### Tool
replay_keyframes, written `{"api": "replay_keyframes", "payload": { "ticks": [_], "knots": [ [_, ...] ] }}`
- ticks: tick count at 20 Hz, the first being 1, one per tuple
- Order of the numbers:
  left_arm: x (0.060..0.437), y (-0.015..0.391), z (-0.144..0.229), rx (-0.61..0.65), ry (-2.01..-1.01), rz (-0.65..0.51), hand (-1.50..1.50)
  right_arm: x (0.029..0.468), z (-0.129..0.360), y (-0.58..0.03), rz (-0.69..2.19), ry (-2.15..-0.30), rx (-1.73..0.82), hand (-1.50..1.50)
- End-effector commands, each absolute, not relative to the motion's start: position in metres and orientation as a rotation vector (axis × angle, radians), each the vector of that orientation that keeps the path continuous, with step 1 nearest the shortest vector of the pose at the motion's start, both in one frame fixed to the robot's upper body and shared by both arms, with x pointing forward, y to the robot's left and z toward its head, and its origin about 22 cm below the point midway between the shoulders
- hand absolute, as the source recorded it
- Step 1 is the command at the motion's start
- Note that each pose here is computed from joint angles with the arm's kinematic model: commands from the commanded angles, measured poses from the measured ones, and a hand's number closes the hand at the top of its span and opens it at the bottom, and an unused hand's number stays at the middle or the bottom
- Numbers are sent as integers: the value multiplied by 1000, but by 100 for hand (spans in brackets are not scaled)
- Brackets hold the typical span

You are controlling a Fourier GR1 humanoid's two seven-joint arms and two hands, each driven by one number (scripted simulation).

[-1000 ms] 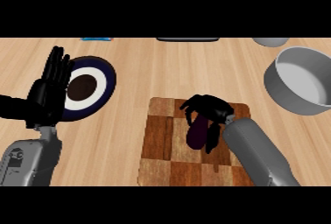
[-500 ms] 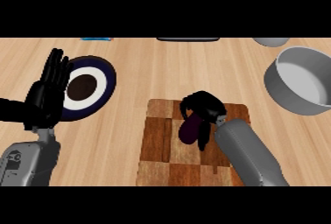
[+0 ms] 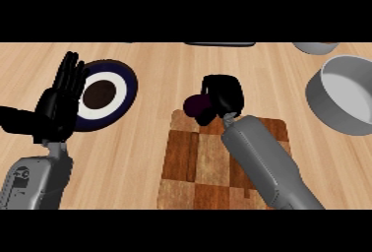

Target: Pick the eggplant from the cutting board and place it in the pot

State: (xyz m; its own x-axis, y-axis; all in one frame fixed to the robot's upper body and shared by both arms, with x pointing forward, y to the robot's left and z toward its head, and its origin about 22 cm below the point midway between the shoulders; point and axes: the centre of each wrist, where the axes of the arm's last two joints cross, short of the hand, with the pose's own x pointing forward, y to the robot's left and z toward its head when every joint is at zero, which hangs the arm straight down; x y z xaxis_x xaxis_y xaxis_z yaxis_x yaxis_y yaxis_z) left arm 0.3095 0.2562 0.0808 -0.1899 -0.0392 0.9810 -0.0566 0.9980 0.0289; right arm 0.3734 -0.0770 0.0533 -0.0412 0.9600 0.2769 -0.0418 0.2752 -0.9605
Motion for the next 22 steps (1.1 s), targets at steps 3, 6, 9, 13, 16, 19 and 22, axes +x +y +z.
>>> {"api": "replay_keyframes", "payload": {
  "ticks": [3, 6, 9, 13, 16, 19, 22],
  "knots": [
    [309, 271, 77, 100, -1757, 45, 0, 380, 107, -49, 723, -1332, -1280, 150],
    [300, 263, 76, 107, -1730, 70, 0, 375, 120, -62, 591, -1337, -1378, 150],
    [292, 273, 62, 142, -1748, 63, 0, 375, 138, -75, 444, -1349, -1503, 150],
    [296, 264, 66, 107, -1732, 73, 0, 368, 147, -115, 338, -1321, -1636, 150],
    [287, 279, 76, 136, -1730, 72, 0, 344, 170, -145, 284, -1317, -1669, 150],
    [297, 277, 73, 132, -1764, 68, 0, 346, 182, -198, 268, -1253, -1679, 150],
    [297, 280, 70, 139, -1754, 72, 0, 322, 176, -236, 303, -1175, -1647, 150]
  ]
}}
